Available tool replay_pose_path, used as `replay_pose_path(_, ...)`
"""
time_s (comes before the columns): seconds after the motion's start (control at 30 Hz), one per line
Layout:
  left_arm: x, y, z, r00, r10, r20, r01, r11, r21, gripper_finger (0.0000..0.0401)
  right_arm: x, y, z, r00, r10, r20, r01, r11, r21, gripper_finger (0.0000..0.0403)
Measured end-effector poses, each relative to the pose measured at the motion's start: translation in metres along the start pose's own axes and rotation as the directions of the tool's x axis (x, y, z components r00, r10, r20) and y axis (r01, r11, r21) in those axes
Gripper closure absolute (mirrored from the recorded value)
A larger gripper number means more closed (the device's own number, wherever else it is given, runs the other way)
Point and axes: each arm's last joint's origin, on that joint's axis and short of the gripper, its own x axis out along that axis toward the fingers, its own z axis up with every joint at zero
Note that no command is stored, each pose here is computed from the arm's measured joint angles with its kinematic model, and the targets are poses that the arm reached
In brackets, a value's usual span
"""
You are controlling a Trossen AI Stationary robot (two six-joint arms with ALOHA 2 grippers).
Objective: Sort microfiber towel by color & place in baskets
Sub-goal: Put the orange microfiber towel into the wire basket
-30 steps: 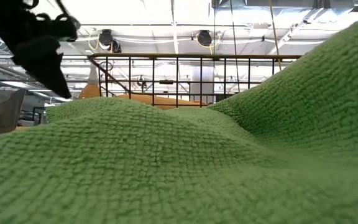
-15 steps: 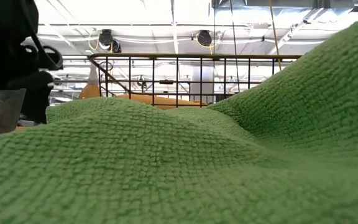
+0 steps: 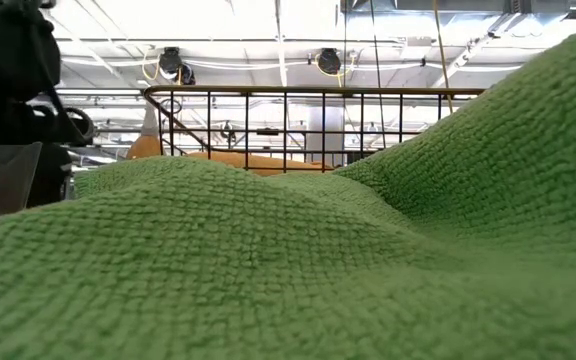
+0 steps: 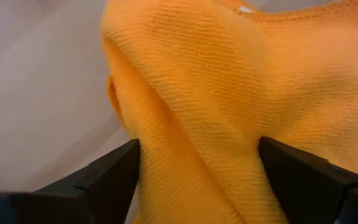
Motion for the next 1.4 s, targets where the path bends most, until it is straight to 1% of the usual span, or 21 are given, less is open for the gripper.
replay_pose_path(0.1, 0.005, -0.001, 0.003, 0.999, -0.033, 0.009, 0.032, 0.999, 0.025, 0.0112, 0.000, 0.000, 0.000, 1.000, 0.000, 0.000, 0.000, 1.000, 0.000, 0.0273)
replay_pose_path(0.2, 0.007, -0.001, 0.007, 0.999, -0.042, 0.008, 0.041, 0.997, 0.060, 0.0158, 0.000, 0.000, 0.000, 1.000, 0.000, 0.001, 0.000, 1.000, 0.001, 0.0273)
replay_pose_path(0.33, 0.010, 0.003, 0.012, 0.999, 0.003, 0.046, -0.009, 0.991, 0.135, 0.0243, 0.000, 0.000, 0.000, 1.000, 0.001, 0.003, -0.001, 1.000, 0.004, 0.0273)
replay_pose_path(0.47, 0.011, 0.005, 0.017, 0.998, 0.017, 0.065, -0.027, 0.988, 0.150, 0.0346, 0.000, 0.000, 0.000, 1.000, 0.001, 0.003, -0.001, 1.000, 0.004, 0.0273)
replay_pose_path(0.5, 0.012, 0.006, 0.018, 0.998, 0.019, 0.066, -0.029, 0.989, 0.146, 0.0369, 0.000, 0.000, 0.000, 1.000, 0.001, 0.003, -0.001, 1.000, 0.004, 0.0273)
replay_pose_path(0.53, 0.012, 0.007, 0.019, 0.998, 0.021, 0.067, -0.030, 0.990, 0.137, 0.0381, 0.000, 0.000, 0.000, 1.000, 0.001, 0.003, -0.001, 1.000, 0.004, 0.0273)
replay_pose_path(0.57, 0.012, 0.007, 0.020, 0.997, 0.023, 0.069, -0.032, 0.991, 0.129, 0.0384, 0.000, 0.000, 0.000, 1.000, 0.001, 0.003, -0.001, 1.000, 0.004, 0.0273)
replay_pose_path(0.67, 0.007, 0.005, 0.027, 0.997, 0.008, 0.083, -0.019, 0.990, 0.142, 0.0374, 0.000, 0.000, 0.001, 1.000, 0.001, 0.005, -0.001, 1.000, 0.006, 0.0273)
replay_pose_path(0.8, -0.012, -0.005, 0.044, 0.987, -0.068, 0.146, 0.042, 0.984, 0.174, 0.0377, 0.004, -0.002, 0.006, 1.000, -0.004, 0.029, 0.003, 0.999, 0.033, 0.0273)
replay_pose_path(0.9, -0.033, -0.012, 0.059, 0.966, -0.133, 0.221, 0.089, 0.976, 0.197, 0.0384, 0.010, -0.005, 0.010, 0.999, -0.013, 0.048, 0.011, 0.999, 0.049, 0.0273)
replay_pose_path(1.0, -0.056, -0.014, 0.073, 0.939, -0.188, 0.287, 0.125, 0.967, 0.222, 0.0385, 0.019, -0.003, 0.013, 0.998, -0.023, 0.064, 0.020, 0.999, 0.043, 0.0273)
replay_pose_path(1.1, -0.078, -0.011, 0.083, 0.906, -0.210, 0.367, 0.137, 0.967, 0.217, 0.0386, 0.033, 0.003, 0.015, 0.996, -0.033, 0.088, 0.030, 0.999, 0.043, 0.0272)
replay_pose_path(1.2, -0.099, -0.008, 0.090, 0.857, -0.230, 0.461, 0.154, 0.968, 0.197, 0.0387, 0.050, 0.010, 0.018, 0.991, -0.047, 0.123, 0.042, 0.998, 0.041, 0.0267)
replay_pose_path(1.27, -0.107, -0.005, 0.090, 0.826, -0.237, 0.511, 0.165, 0.969, 0.184, 0.0387, 0.063, 0.015, 0.020, 0.987, -0.059, 0.152, 0.054, 0.998, 0.036, 0.0257)
replay_pose_path(1.33, -0.115, -0.005, 0.088, 0.795, -0.257, 0.550, 0.176, 0.964, 0.197, 0.0387, 0.075, 0.018, 0.022, 0.980, -0.076, 0.183, 0.069, 0.997, 0.042, 0.0242)
replay_pose_path(1.4, -0.120, -0.005, 0.086, 0.773, -0.284, 0.568, 0.190, 0.957, 0.219, 0.0387, 0.086, 0.019, 0.025, 0.971, -0.094, 0.219, 0.086, 0.995, 0.047, 0.0223)
